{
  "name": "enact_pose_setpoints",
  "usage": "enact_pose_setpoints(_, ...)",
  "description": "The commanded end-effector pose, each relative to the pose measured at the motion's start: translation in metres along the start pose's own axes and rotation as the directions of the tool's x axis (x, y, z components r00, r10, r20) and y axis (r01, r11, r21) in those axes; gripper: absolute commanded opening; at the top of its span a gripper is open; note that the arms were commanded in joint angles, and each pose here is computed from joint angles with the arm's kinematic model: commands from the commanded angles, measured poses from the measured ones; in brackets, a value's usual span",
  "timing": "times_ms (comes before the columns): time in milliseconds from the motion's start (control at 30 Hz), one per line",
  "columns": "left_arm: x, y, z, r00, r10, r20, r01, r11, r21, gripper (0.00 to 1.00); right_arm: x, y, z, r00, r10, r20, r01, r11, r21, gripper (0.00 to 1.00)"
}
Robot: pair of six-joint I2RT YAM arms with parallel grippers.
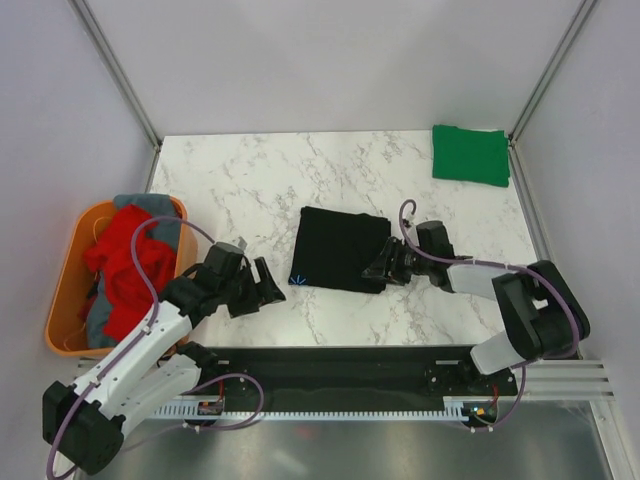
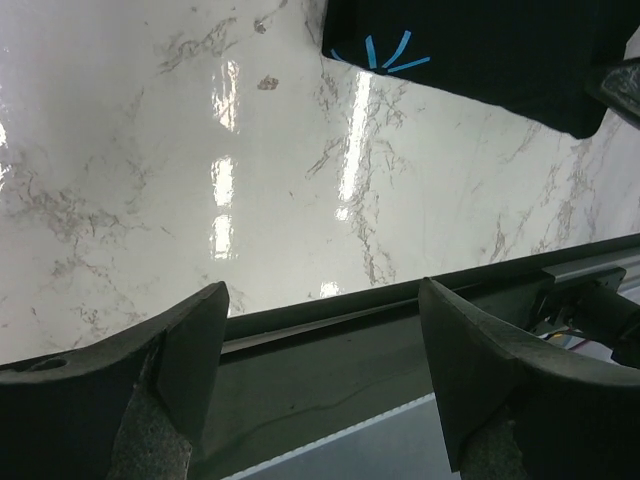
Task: Fold and stack the t-shirts
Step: Fold the tshirt, then neatly place the folded tshirt to the corner
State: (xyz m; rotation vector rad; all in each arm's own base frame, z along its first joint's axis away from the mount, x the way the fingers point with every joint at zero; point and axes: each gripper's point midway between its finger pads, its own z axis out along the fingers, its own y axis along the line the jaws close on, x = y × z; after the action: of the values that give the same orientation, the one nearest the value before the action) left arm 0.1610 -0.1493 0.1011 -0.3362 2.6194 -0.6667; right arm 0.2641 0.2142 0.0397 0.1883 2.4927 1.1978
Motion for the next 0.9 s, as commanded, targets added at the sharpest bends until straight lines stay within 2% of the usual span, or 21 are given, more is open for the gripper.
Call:
enact_pose_setpoints(0,-0.012,-0.021,0.003,0.999,-0.011,0.047,0.007,0.997,0.08,0.83,0.018,0.014,-0.009,1.0,0.0,-0.017,0.0,1.0,0.03,0.51)
enact_pose_setpoints(67,-0.012,-0.023,0.006,0.999,0.011,0.048,-0.015,0.997,0.077,0.83,-0.005,0.054,-0.021,0.996,-0.084,0.033,0.084,0.996,-0.005,0.63)
enact_pose_setpoints(100,-0.01,-0.023,0.009,0.999,0.019,0.044,-0.022,0.997,0.08,0.84,-0.001,0.055,-0.028,0.995,-0.098,0.002,0.098,0.995,0.036,0.79)
enact_pose_setpoints(133,-0.011,-0.028,0.012,0.998,0.031,0.055,-0.036,0.995,0.096,0.83,-0.023,0.08,-0.037,0.987,-0.153,0.047,0.152,0.988,0.019,0.85)
enact_pose_setpoints(167,-0.009,-0.031,0.015,0.998,0.036,0.057,-0.042,0.994,0.104,0.84,-0.036,0.086,-0.045,0.979,-0.186,0.087,0.181,0.982,0.059,0.89)
enact_pose_setpoints(200,-0.005,-0.029,0.021,0.998,0.044,0.052,-0.049,0.993,0.105,0.83,-0.037,0.08,-0.053,0.974,-0.217,0.063,0.208,0.97,0.126,0.98)
enact_pose_setpoints(267,-0.005,-0.038,0.029,0.995,0.062,0.073,-0.072,0.988,0.138,0.83,-0.064,0.09,-0.066,0.954,-0.274,0.123,0.247,0.949,0.197,0.98)
enact_pose_setpoints(300,0.0,-0.034,0.037,0.996,0.069,0.058,-0.076,0.989,0.129,0.83,-0.068,0.078,-0.071,0.953,-0.278,0.122,0.239,0.934,0.265,0.98)
enact_pose_setpoints(400,0.004,-0.035,0.052,0.994,0.086,0.071,-0.096,0.985,0.142,0.83,-0.085,0.059,-0.071,0.958,-0.27,0.094,0.229,0.923,0.31,0.98)
enact_pose_setpoints(467,0.0,-0.04,0.058,0.987,0.093,0.128,-0.114,0.979,0.169,0.83,-0.098,0.042,-0.067,0.962,-0.26,0.083,0.218,0.914,0.341,0.98)
enact_pose_setpoints(533,0.008,-0.027,0.066,0.989,0.077,0.125,-0.096,0.983,0.156,0.83,-0.109,0.033,-0.064,0.961,-0.266,0.076,0.222,0.907,0.358,0.98)
enact_pose_setpoints(700,0.004,-0.026,0.065,0.984,0.065,0.167,-0.095,0.98,0.173,0.83,-0.122,0.002,-0.047,0.967,-0.251,0.054,0.206,0.884,0.419,0.98)
enact_pose_setpoints(867,0.005,-0.023,0.07,0.985,0.059,0.16,-0.084,0.984,0.158,0.83,-0.119,-0.032,-0.021,0.977,-0.211,0.008,0.188,0.886,0.424,0.98)
